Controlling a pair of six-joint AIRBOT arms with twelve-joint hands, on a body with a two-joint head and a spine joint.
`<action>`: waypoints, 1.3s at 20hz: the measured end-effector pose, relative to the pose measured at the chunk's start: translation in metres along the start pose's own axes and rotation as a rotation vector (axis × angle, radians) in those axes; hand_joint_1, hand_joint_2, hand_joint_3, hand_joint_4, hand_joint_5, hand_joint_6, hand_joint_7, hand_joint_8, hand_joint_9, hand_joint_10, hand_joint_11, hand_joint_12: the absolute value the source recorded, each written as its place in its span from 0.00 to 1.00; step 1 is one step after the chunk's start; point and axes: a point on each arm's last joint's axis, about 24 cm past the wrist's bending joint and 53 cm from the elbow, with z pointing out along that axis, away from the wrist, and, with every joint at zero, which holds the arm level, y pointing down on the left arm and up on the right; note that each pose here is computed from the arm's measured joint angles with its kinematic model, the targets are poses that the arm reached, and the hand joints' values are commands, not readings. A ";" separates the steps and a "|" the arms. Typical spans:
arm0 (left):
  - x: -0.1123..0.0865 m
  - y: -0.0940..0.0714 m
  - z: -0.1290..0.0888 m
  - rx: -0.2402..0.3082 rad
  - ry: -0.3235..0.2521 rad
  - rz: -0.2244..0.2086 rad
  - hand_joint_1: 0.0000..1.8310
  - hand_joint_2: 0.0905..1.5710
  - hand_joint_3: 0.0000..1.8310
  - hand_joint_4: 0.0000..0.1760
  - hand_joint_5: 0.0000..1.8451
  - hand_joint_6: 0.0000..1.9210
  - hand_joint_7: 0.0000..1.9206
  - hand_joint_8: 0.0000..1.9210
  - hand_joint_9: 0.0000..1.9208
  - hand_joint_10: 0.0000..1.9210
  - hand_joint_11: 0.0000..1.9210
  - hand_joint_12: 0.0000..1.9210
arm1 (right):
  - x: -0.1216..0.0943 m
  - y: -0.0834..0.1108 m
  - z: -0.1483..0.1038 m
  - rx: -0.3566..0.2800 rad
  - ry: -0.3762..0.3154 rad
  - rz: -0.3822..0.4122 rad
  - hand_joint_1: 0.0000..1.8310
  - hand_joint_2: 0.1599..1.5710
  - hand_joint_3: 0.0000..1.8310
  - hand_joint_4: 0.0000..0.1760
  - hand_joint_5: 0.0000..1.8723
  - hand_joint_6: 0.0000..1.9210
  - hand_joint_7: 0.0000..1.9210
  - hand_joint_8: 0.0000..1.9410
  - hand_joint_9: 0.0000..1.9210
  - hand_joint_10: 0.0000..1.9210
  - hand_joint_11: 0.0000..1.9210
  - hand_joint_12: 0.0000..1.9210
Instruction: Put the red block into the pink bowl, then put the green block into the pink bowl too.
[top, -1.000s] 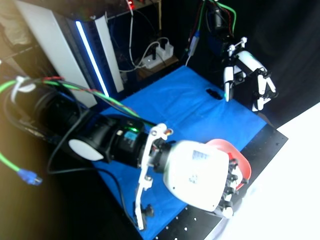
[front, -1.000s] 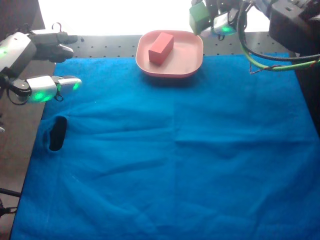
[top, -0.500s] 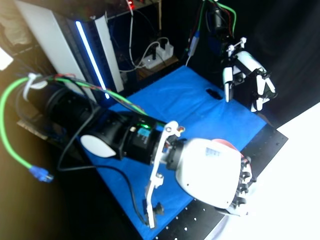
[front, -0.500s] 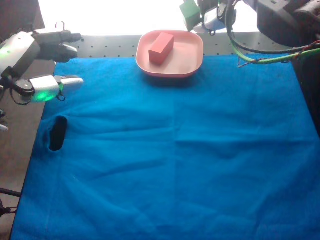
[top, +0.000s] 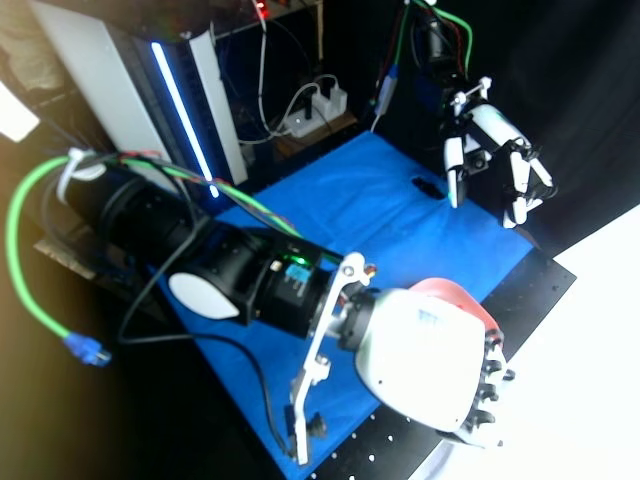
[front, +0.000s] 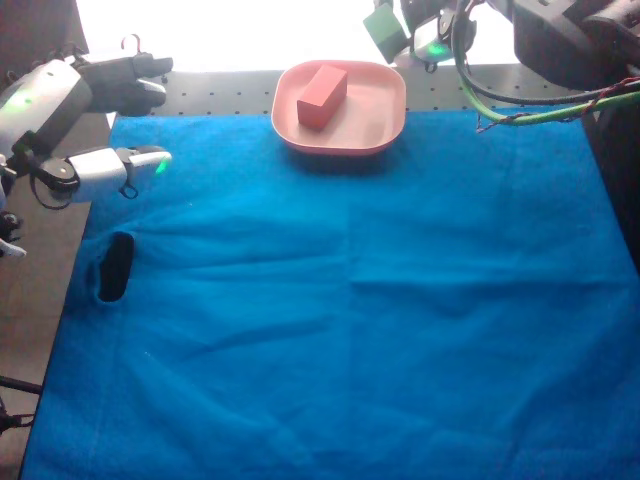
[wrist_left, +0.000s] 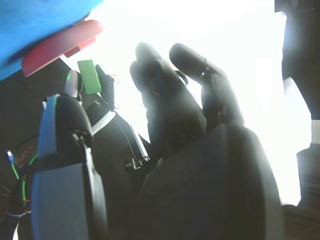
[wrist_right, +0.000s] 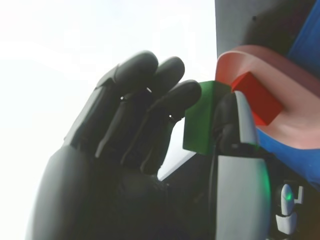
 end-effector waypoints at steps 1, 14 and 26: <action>0.000 0.000 0.000 0.000 0.000 0.000 0.63 0.66 0.00 0.00 0.27 0.00 0.41 0.00 0.41 0.00 0.03 0.82 | 0.000 0.000 0.000 0.001 0.001 0.000 0.68 0.68 0.00 0.00 0.47 0.52 0.55 0.53 0.54 0.44 0.42 0.76; 0.000 0.000 0.000 0.000 -0.001 -0.007 0.59 0.65 0.00 0.00 0.26 0.00 0.43 0.00 0.42 0.01 0.05 0.79 | 0.000 0.000 0.000 0.000 0.000 0.034 0.50 0.66 0.00 0.00 0.38 0.00 0.44 0.00 0.47 0.01 0.20 0.62; -0.001 0.000 -0.001 -0.009 -0.007 -0.024 0.56 0.62 0.00 0.00 0.29 0.00 0.45 0.00 0.45 0.01 0.14 0.67 | -0.005 0.012 -0.017 -0.050 0.013 0.093 0.63 0.69 0.00 0.00 0.51 0.41 0.53 0.00 0.54 0.01 0.34 0.49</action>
